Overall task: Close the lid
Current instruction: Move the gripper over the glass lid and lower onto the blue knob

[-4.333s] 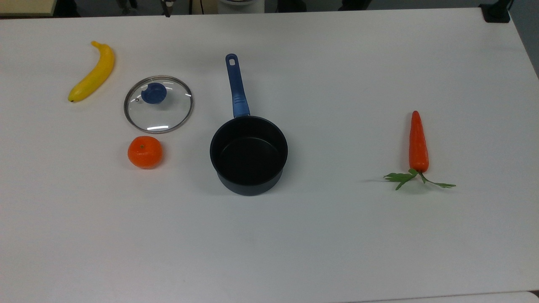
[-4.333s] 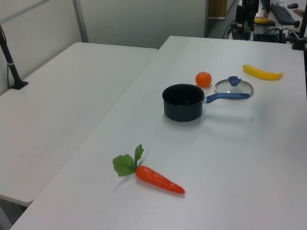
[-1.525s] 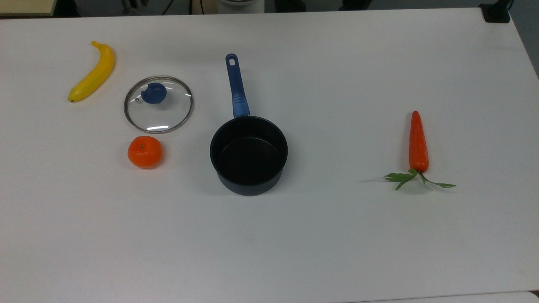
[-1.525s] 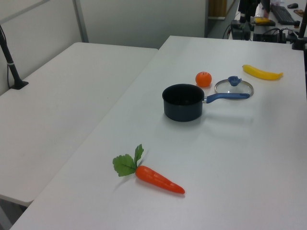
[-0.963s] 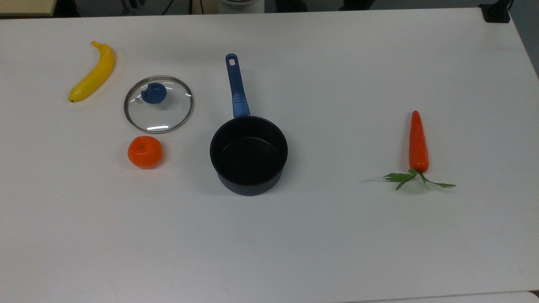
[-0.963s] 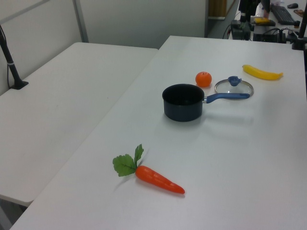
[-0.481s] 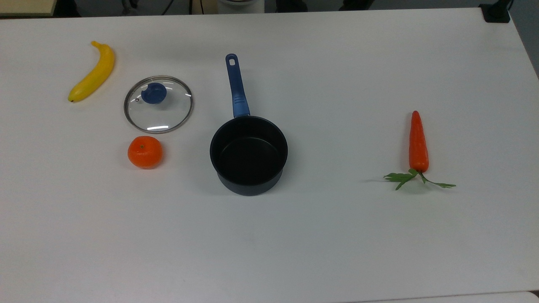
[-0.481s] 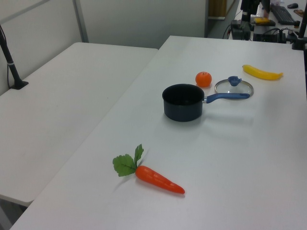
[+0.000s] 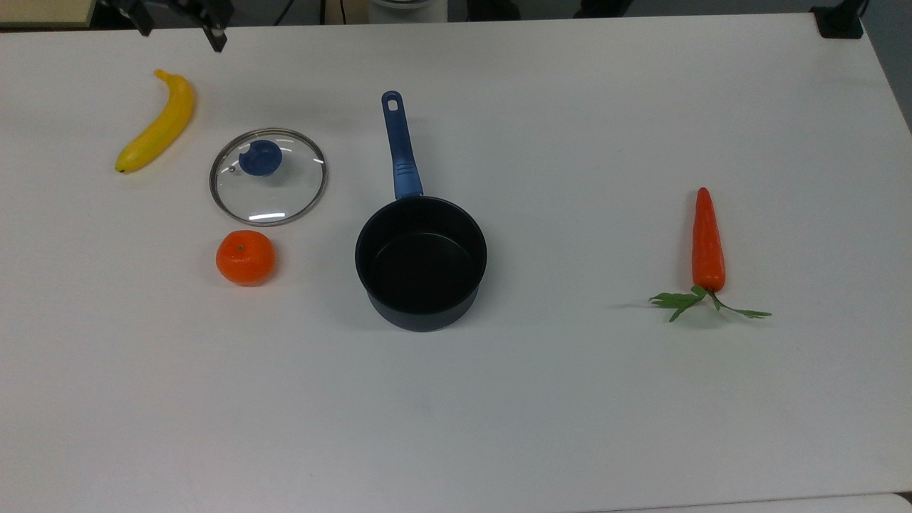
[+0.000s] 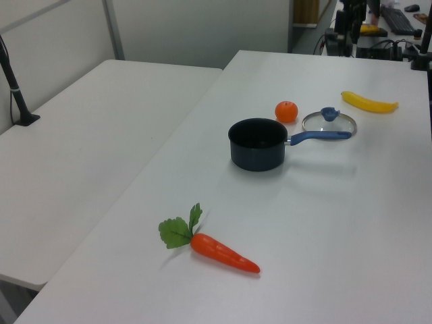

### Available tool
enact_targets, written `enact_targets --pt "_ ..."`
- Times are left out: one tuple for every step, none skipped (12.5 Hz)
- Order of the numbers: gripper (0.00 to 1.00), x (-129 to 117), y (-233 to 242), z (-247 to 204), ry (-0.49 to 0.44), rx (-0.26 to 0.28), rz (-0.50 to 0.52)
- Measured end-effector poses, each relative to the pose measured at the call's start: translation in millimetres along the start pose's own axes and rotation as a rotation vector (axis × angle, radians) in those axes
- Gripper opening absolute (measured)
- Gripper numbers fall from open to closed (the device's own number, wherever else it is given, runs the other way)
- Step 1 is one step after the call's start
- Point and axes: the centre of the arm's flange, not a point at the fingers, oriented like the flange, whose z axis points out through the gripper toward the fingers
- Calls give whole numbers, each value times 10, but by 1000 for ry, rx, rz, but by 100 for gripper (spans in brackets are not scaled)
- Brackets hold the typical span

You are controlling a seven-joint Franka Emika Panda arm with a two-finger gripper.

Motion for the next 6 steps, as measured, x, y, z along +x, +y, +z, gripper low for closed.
enact_targets --pt "100 72 12 164 -20 1 34" --pt "100 138 25 317 -20 1 82" --pt "100 194 38 489 -6 0 132" --pt "100 223 48 668 4 -1 180" --pt "100 229 53 853 10 -1 230" --pt "100 223 53 1057 21 -1 264"
